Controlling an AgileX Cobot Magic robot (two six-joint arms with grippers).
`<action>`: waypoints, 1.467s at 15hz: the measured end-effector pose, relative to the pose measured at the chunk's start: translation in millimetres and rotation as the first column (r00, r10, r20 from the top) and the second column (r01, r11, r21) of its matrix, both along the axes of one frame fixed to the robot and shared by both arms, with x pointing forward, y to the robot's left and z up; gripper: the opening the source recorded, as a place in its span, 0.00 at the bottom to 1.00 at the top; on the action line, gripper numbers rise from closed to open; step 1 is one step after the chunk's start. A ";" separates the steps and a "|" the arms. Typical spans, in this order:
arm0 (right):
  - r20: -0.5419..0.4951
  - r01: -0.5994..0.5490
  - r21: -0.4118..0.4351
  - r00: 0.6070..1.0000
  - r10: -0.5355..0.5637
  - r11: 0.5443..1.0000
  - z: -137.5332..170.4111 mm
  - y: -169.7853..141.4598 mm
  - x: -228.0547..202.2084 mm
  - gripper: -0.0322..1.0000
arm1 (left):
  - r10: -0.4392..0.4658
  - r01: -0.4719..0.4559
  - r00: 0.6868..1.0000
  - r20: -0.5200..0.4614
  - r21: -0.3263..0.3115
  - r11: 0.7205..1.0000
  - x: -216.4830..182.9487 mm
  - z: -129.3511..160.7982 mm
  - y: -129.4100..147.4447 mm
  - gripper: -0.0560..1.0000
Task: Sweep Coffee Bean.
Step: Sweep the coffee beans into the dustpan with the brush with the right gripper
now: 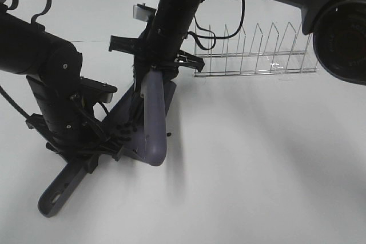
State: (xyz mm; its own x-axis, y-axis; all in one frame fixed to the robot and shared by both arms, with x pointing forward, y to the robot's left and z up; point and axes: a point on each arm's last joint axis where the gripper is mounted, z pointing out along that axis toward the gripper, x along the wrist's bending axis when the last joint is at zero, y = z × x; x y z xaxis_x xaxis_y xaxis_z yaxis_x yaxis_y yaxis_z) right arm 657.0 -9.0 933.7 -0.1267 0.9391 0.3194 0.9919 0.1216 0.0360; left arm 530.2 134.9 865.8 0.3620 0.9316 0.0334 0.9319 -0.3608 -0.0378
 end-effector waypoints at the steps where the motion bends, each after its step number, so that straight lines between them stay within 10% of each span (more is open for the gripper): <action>1: 0.030 -0.003 -0.002 1.000 0.003 1.000 8.6 -1.6 2.1 0.32 | 0.000 0.000 1.000 0.000 0.000 1.000 0.0 0.0 0.0 0.36; 9: 0.123 -0.125 -0.083 0.983 0.135 0.989 57.6 -25.6 -21.9 0.32 | 0.014 -0.014 1.000 -0.004 -0.004 1.000 -0.3 -0.4 -0.5 0.36; 22: 0.112 -0.108 -0.514 0.975 0.191 0.851 49.2 -96.8 -58.1 0.32 | 0.041 -0.042 0.999 -0.013 -0.022 0.999 -1.3 -0.4 -2.1 0.36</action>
